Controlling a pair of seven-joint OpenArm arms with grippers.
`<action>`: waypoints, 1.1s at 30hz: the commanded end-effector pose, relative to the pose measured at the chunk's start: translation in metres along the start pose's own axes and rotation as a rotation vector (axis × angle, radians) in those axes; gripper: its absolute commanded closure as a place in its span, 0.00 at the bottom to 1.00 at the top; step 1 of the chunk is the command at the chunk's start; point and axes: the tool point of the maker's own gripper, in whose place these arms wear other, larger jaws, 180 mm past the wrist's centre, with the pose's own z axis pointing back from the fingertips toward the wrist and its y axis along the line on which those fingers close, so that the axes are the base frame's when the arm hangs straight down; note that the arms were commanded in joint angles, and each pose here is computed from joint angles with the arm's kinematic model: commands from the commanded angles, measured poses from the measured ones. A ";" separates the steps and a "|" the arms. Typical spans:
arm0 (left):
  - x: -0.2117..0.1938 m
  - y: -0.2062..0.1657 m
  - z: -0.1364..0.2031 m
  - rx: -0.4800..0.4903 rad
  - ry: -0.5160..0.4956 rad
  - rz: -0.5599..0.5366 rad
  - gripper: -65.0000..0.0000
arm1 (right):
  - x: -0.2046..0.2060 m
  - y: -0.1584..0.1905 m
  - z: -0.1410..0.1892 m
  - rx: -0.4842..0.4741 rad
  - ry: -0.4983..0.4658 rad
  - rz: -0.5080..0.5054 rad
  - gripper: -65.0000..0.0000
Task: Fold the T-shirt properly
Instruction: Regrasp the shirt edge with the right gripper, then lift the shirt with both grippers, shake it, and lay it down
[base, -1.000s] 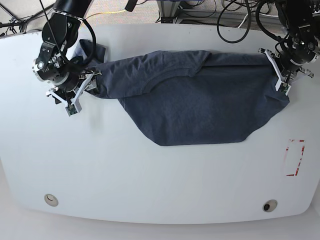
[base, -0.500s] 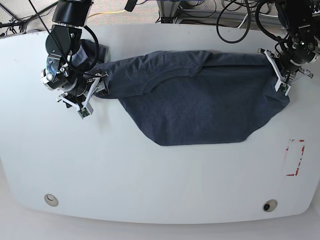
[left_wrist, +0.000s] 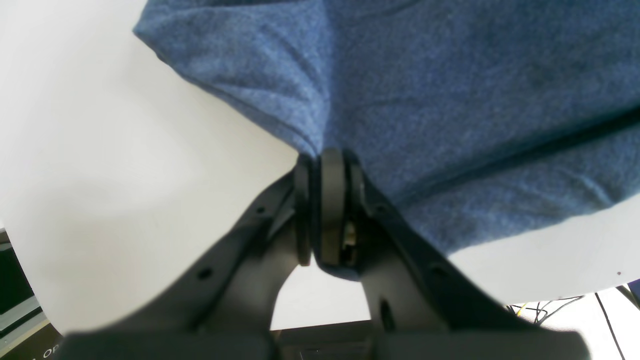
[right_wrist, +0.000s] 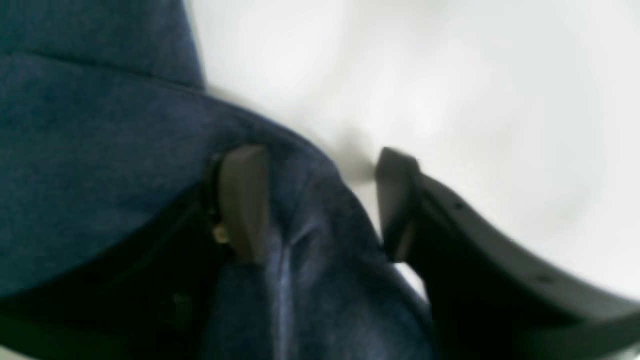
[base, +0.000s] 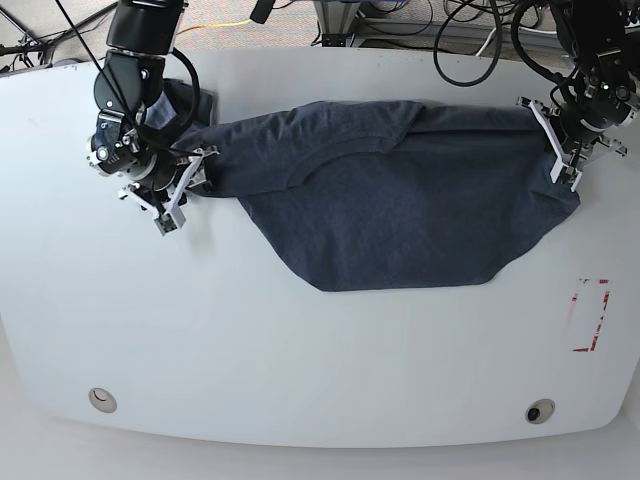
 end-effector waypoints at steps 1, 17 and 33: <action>0.008 0.008 0.005 0.023 -0.024 -0.015 1.00 | -0.002 -0.004 0.002 -0.010 0.020 0.007 0.83; 0.039 0.018 0.010 0.053 -0.103 -0.019 1.00 | 0.066 -0.027 0.094 -0.264 -0.107 0.181 1.00; 0.181 0.056 0.045 0.169 -0.401 -0.058 1.00 | 0.169 -0.095 0.164 -0.495 -0.302 0.217 1.00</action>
